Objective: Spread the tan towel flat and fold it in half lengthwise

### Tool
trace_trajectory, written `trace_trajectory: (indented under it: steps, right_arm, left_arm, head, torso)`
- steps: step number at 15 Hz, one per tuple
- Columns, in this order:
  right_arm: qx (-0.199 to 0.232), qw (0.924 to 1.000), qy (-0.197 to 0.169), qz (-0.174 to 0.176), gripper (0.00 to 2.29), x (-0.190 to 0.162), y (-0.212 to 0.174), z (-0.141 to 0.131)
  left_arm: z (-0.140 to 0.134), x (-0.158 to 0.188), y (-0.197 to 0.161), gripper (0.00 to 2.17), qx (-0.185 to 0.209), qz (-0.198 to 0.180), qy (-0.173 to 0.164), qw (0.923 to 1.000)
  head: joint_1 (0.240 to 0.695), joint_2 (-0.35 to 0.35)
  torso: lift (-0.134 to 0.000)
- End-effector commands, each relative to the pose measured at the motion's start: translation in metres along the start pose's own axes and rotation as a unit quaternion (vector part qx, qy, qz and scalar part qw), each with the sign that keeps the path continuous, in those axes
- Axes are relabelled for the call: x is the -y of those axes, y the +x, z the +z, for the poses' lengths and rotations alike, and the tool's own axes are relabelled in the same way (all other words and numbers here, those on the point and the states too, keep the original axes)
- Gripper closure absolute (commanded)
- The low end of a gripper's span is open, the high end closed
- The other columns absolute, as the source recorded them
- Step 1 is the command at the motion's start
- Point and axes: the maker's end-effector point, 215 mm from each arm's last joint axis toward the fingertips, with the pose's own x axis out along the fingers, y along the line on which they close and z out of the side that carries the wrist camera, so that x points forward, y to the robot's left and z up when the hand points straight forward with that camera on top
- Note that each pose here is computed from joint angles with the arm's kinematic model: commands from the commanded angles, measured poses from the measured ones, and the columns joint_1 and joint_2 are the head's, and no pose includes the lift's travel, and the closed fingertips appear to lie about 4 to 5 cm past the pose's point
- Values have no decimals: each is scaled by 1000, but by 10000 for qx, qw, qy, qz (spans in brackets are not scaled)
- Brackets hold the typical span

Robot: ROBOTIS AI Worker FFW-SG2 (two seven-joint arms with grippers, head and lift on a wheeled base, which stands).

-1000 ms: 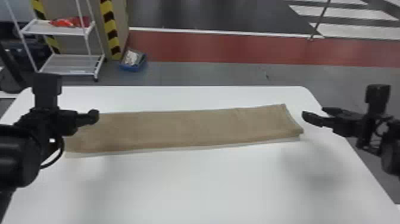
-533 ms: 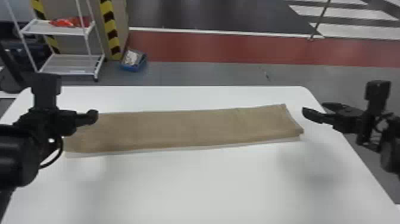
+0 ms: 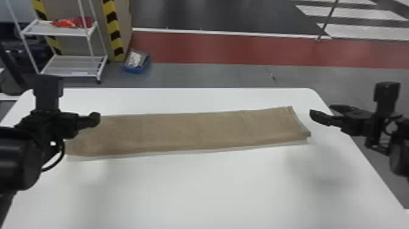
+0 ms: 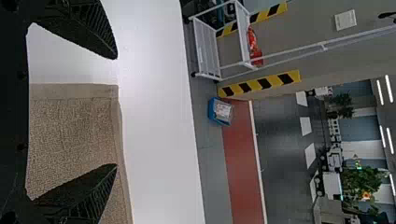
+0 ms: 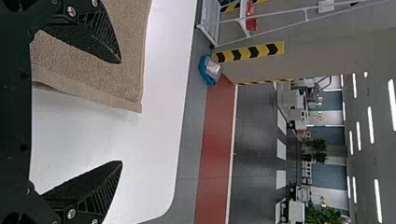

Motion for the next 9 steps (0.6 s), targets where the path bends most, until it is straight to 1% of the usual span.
trace_trajectory:
  steps: [1,9]
  right_arm:
    - [2,10000,0,0,127,0,0,0]
    - [12,10000,-9,4,137,0,0,2]
  left_arm:
    - [0,1,0,63,-2,-7,6,10000]
    - [-1,0,1,66,-10,3,5,10000]
  head:
    - [695,-101]
    - [695,-101]
  torso:
    - [-128]
    - [-128]
